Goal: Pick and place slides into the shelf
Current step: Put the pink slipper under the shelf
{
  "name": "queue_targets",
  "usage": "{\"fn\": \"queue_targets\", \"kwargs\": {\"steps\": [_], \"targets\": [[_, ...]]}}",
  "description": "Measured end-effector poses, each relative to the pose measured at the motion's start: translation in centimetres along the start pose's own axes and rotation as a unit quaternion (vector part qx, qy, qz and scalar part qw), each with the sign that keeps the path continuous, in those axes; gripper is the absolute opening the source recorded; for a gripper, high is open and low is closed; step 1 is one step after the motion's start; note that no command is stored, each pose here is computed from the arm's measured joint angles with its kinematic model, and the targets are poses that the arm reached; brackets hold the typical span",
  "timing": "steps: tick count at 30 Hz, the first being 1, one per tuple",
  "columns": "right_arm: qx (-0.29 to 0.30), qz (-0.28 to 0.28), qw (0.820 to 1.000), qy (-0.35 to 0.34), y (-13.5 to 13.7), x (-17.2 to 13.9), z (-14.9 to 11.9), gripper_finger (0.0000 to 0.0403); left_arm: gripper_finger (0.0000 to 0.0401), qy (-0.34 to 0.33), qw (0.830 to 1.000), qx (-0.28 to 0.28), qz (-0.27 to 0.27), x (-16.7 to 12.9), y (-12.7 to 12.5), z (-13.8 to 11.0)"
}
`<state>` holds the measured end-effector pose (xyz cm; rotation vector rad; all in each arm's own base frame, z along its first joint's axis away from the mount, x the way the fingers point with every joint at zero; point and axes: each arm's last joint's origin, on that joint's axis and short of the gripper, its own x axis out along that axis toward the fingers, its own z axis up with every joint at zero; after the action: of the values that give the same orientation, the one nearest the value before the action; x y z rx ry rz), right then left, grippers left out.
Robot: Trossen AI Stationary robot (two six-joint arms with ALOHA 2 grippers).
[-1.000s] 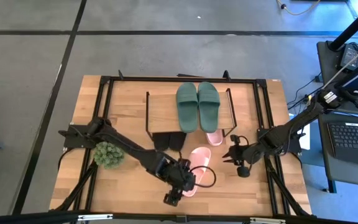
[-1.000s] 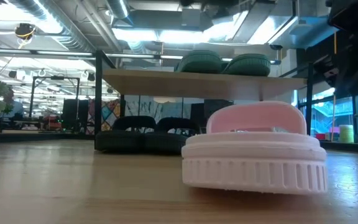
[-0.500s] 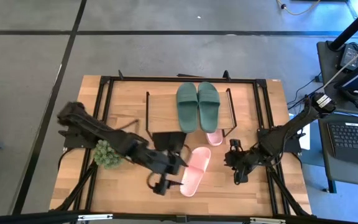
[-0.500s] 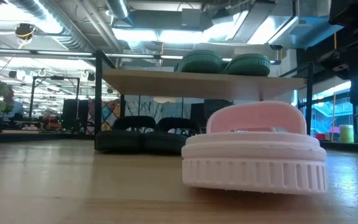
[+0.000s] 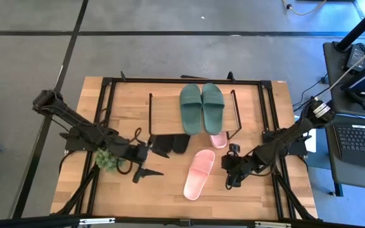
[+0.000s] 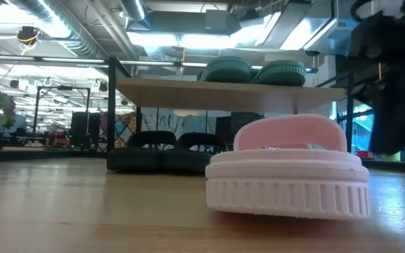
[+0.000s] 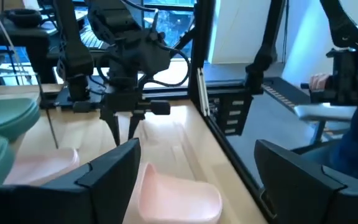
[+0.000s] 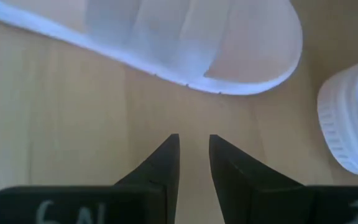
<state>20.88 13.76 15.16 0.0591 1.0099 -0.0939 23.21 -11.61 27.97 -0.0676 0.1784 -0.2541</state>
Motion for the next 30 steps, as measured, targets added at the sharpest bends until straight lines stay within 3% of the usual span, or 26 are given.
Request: {"fn": "queue_targets", "kwargs": {"steps": [7, 17, 30], "targets": [[0.02, -0.013, 1.0, 0.004, 0.0, 2.5, 0.2, 0.0089, 0.0306, 0.017, 1.0, 0.006, 0.001, -1.0, 0.4, -2.2], [0.026, -0.014, 0.999, -0.02, -0.4, 4.8, 1.1, 0.0089, 0.0306, 0.029, 1.0, 0.011, 0.002, -0.9, 0.4, -2.4], [0.019, -0.022, 0.999, -0.037, -1.5, 5.3, 2.1, 0.0089, 0.0306, 0.035, 0.999, 0.013, 0.002, -0.9, 0.4, -2.6]]}}
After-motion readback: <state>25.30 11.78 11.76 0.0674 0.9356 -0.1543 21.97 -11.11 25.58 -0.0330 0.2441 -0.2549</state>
